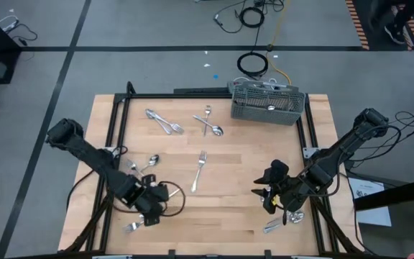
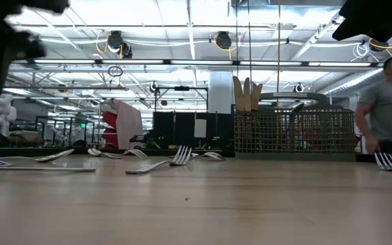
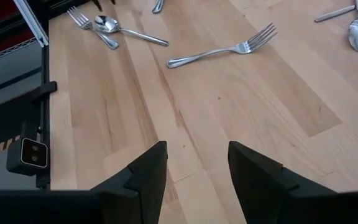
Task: Sort silverware
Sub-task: Put the silver spoon into the silverware basket
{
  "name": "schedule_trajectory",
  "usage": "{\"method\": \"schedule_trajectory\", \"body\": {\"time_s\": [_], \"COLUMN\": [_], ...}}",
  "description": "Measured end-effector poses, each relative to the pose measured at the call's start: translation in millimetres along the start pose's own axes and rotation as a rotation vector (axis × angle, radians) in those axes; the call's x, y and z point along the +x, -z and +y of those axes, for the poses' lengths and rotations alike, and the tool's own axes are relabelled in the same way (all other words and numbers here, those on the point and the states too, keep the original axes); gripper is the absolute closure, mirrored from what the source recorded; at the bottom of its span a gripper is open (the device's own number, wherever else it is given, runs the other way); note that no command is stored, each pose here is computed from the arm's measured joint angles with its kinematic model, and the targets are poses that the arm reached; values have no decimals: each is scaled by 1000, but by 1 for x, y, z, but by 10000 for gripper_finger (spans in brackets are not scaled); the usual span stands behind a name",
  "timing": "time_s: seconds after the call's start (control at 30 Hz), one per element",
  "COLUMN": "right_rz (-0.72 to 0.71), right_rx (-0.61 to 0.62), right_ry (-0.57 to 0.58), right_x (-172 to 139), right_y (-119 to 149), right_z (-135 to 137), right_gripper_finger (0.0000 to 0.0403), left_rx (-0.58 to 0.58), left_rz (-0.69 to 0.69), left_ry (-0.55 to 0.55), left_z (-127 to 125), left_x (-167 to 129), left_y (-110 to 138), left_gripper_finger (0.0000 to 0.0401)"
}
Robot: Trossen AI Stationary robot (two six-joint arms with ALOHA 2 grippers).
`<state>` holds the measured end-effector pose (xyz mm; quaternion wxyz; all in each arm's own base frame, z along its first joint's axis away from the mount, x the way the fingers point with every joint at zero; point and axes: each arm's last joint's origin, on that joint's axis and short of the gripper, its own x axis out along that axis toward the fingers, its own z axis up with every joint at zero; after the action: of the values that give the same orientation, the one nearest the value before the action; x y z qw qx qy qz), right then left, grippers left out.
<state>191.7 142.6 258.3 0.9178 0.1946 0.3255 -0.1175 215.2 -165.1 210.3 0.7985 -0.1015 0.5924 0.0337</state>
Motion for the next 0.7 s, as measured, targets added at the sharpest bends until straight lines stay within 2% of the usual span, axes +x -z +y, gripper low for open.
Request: {"method": "schedule_trajectory", "body": {"time_s": [0.13,0.33,0.7], "right_rz": [0,-2,-10], "right_rx": [-1,5,28], "right_ry": [0,4,9], "right_x": [0,1,3], "right_y": [0,-1,-4], "right_z": [0,-1,-2], "right_gripper_finger": [241,241,241], "left_rx": [-39,-83,-158], "left_rz": [-22,-66,-54], "left_ry": [-58,-5,-116], "left_z": [3,0,5], "left_x": [18,36,64], "left_y": [19,32,46], "left_gripper_finger": [278,278,278]}}
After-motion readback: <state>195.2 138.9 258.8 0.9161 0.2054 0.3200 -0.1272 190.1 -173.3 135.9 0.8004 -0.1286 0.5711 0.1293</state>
